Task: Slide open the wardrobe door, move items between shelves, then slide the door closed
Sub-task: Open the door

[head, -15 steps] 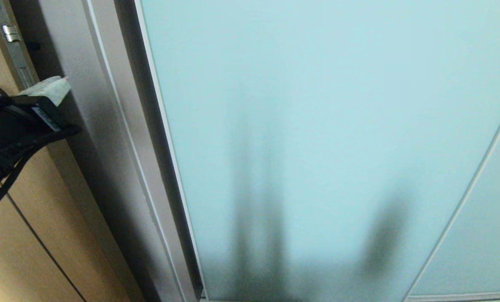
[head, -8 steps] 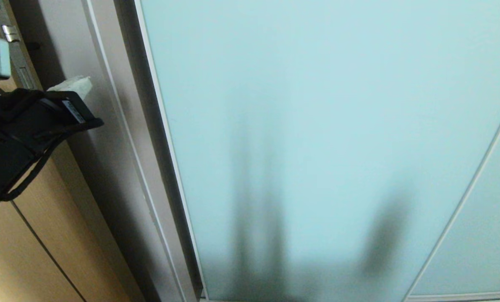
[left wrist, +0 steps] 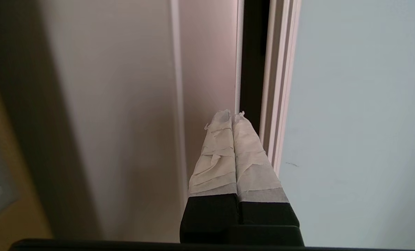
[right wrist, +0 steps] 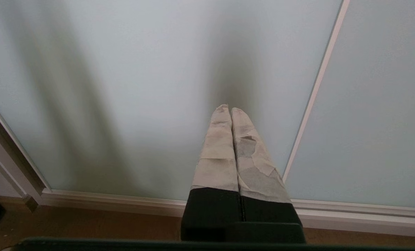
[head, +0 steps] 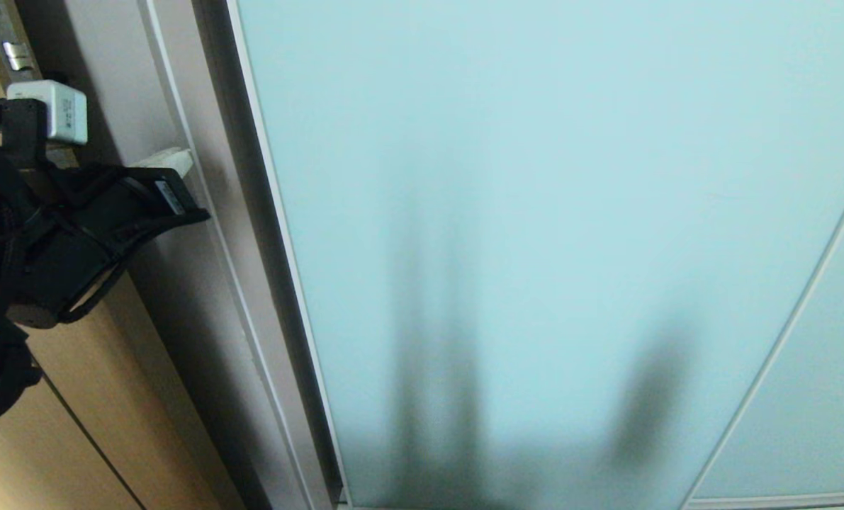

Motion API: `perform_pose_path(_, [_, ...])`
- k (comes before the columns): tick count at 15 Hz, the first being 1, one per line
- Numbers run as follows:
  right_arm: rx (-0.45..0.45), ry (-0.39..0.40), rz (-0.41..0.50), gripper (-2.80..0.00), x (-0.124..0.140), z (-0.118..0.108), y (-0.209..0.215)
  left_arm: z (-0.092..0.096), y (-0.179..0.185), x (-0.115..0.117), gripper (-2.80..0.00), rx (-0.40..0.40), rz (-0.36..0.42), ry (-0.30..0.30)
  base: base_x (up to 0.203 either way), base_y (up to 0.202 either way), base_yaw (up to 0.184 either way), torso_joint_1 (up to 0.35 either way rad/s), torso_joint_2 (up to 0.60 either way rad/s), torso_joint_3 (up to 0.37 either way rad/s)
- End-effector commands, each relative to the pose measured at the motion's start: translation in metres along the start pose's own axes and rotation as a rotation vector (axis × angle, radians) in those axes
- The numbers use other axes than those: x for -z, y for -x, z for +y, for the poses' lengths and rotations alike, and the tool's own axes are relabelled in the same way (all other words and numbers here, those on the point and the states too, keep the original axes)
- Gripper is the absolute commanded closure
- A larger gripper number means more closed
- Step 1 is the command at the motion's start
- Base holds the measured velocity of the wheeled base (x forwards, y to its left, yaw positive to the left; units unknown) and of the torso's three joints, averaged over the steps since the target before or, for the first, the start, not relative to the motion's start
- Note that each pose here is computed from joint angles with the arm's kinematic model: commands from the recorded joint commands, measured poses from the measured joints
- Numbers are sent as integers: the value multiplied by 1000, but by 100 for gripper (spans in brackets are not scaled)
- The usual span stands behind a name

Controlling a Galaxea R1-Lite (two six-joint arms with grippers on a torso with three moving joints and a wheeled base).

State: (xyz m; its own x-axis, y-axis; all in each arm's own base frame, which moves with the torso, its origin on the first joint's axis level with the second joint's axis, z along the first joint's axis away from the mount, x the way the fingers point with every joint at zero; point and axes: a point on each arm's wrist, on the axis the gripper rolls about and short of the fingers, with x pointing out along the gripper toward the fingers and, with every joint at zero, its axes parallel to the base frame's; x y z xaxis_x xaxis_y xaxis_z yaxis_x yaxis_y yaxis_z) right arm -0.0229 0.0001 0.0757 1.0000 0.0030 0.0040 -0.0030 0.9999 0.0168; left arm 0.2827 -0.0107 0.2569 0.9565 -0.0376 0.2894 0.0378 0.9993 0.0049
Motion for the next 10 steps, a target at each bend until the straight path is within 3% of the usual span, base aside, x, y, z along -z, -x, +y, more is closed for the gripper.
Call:
perform_pose_path(1, [-1, 0, 1, 0, 0, 0, 0, -6, -12, 9, 0, 19, 16, 7, 0, 0, 0, 0, 0, 0])
perform_pose_path(6, [-2, 0, -1, 0, 0, 0, 0, -27, -22, 10, 0, 77, 8, 9, 0, 0, 0, 0, 0, 0])
perform_pose_path(10, [0, 0, 1, 0, 0, 0, 0, -29, -39, 19, 0, 72, 10, -1, 0, 0, 0, 0, 0, 0])
